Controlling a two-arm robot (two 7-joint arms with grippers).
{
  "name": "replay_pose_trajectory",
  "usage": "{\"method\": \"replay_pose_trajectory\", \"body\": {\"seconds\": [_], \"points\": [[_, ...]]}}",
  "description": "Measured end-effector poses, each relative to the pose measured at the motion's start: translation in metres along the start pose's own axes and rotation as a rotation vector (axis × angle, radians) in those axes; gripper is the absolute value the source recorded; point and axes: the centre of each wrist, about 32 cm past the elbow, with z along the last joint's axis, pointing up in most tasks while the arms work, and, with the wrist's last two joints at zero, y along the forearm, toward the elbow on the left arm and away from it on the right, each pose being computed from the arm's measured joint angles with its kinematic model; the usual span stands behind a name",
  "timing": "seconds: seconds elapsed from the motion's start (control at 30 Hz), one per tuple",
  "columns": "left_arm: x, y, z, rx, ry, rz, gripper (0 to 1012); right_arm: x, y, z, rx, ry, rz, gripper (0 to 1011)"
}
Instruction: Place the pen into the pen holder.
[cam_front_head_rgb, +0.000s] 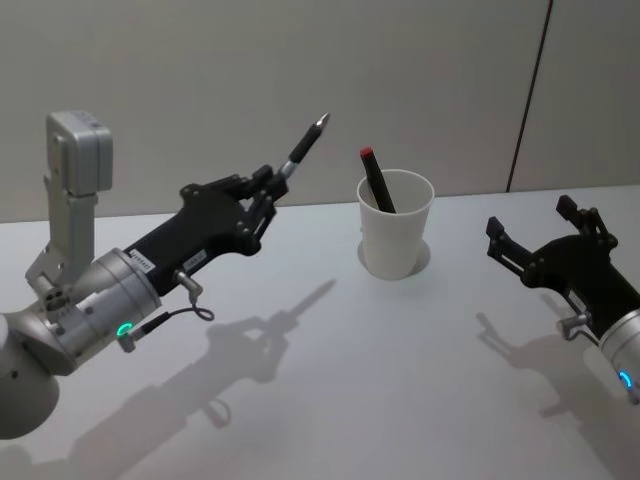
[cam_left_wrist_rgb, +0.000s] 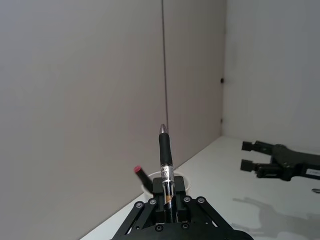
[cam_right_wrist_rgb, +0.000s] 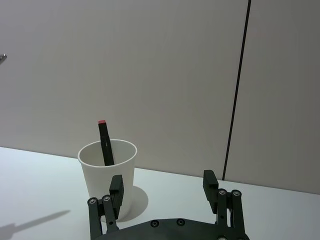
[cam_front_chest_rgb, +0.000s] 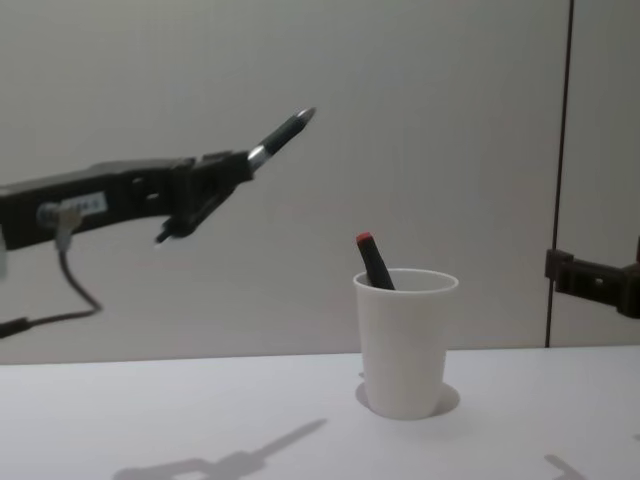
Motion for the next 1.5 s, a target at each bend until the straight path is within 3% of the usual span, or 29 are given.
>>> {"method": "replay_pose_trajectory", "body": {"seconds": [0.23, 0.57, 1.07, 1.5], "points": [[-0.0046, -0.0115, 0.0017, -0.031, 0.028, -0.086, 121, 0.000, 0.000, 0.000, 0.000, 0.000, 0.000, 1001], [-0.0141, -0.0269, -0.0024, -0.020, 0.060, -0.184, 121, 0.000, 0.000, 0.000, 0.000, 0.000, 0.000, 1001], [-0.0223, -0.0406, -0.0088, 0.000, 0.053, -0.202, 121, 0.000, 0.000, 0.000, 0.000, 0.000, 0.000, 1001], [-0.0250, -0.0455, -0.0108, 0.007, 0.046, -0.201, 121, 0.003, -0.003, 0.002, 0.002, 0.026, 0.036, 1001]]}}
